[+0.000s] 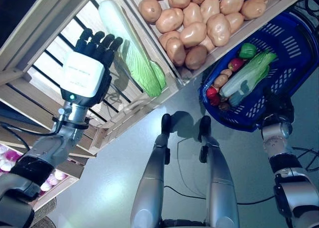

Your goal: Put vegetables into the basket

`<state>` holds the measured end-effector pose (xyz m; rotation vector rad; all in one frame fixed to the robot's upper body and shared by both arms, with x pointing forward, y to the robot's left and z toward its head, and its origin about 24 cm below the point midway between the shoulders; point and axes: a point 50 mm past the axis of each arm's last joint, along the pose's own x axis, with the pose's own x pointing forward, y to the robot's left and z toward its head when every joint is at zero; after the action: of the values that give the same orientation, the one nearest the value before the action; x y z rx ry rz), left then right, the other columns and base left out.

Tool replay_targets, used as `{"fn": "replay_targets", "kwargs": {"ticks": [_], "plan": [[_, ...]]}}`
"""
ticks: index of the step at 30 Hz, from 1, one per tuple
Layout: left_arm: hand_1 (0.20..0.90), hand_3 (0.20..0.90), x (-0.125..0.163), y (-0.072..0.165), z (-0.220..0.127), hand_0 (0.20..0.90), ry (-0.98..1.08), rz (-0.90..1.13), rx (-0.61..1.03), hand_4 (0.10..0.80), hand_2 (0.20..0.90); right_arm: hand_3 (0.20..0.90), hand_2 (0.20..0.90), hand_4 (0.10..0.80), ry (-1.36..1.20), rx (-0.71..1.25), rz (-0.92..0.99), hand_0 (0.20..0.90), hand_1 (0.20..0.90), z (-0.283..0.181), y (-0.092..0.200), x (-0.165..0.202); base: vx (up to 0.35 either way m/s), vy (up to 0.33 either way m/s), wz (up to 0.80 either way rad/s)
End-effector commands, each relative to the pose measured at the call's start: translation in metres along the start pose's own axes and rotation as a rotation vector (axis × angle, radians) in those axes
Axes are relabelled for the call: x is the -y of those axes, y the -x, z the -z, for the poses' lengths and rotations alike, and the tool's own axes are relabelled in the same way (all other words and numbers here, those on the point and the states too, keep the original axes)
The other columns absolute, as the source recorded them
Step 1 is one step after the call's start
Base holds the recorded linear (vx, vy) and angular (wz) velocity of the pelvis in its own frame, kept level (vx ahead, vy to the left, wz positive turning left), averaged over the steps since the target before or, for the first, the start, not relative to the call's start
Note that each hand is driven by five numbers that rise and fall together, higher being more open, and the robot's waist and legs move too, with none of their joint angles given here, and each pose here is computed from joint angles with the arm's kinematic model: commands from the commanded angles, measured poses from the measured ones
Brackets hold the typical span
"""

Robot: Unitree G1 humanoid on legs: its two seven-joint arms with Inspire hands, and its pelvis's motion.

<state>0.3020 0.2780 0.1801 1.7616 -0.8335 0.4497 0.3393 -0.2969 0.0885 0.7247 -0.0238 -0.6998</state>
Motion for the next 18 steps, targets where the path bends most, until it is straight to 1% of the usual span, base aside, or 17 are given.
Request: {"fn": "replay_targets", "kwargs": {"ticks": [1, 6, 7, 10, 15, 18], "plan": [[0.900, 0.900, -0.023, -0.009, 0.025, 0.900, -0.064, -0.156, -0.089, 0.800, 0.900, 0.900, 0.900, 0.800, 0.064, 0.181, -0.019, 0.900, 0.900, -0.041, 0.000, 0.023, -0.040, 0.026, 0.00], [0.900, 0.900, -0.014, -0.004, 0.023, 0.900, -0.063, -0.143, -0.068, 0.800, 0.900, 0.900, 0.900, 0.800, 0.061, 0.180, -0.033, 0.900, 0.900, -0.041, 0.000, 0.022, -0.032, 0.019, -0.01], [0.900, 0.900, -0.012, -0.005, 0.018, 0.900, -0.074, -0.130, -0.019, 0.800, 0.900, 0.900, 0.900, 0.800, 0.065, 0.184, -0.049, 0.900, 0.900, -0.043, 0.000, 0.018, -0.039, 0.033, 0.00], [0.900, 0.900, -0.011, -0.009, 0.013, 0.900, -0.081, -0.140, 0.030, 0.800, 0.900, 0.900, 0.900, 0.800, 0.062, 0.195, -0.073, 0.900, 0.900, -0.047, 0.000, 0.011, -0.049, 0.032, 0.01], [0.900, 0.900, -0.012, -0.026, 0.008, 0.900, -0.066, -0.185, 0.073, 0.800, 0.900, 0.900, 0.900, 0.800, 0.068, 0.209, -0.107, 0.900, 0.900, -0.051, 0.001, -0.001, -0.020, 0.016, 0.00], [0.900, 0.900, -0.013, -0.039, 0.001, 0.900, -0.063, -0.209, 0.133, 0.800, 0.900, 0.900, 0.900, 0.800, 0.067, 0.204, -0.120, 0.900, 0.900, -0.049, 0.002, -0.008, 0.000, 0.000, 0.00]]}}
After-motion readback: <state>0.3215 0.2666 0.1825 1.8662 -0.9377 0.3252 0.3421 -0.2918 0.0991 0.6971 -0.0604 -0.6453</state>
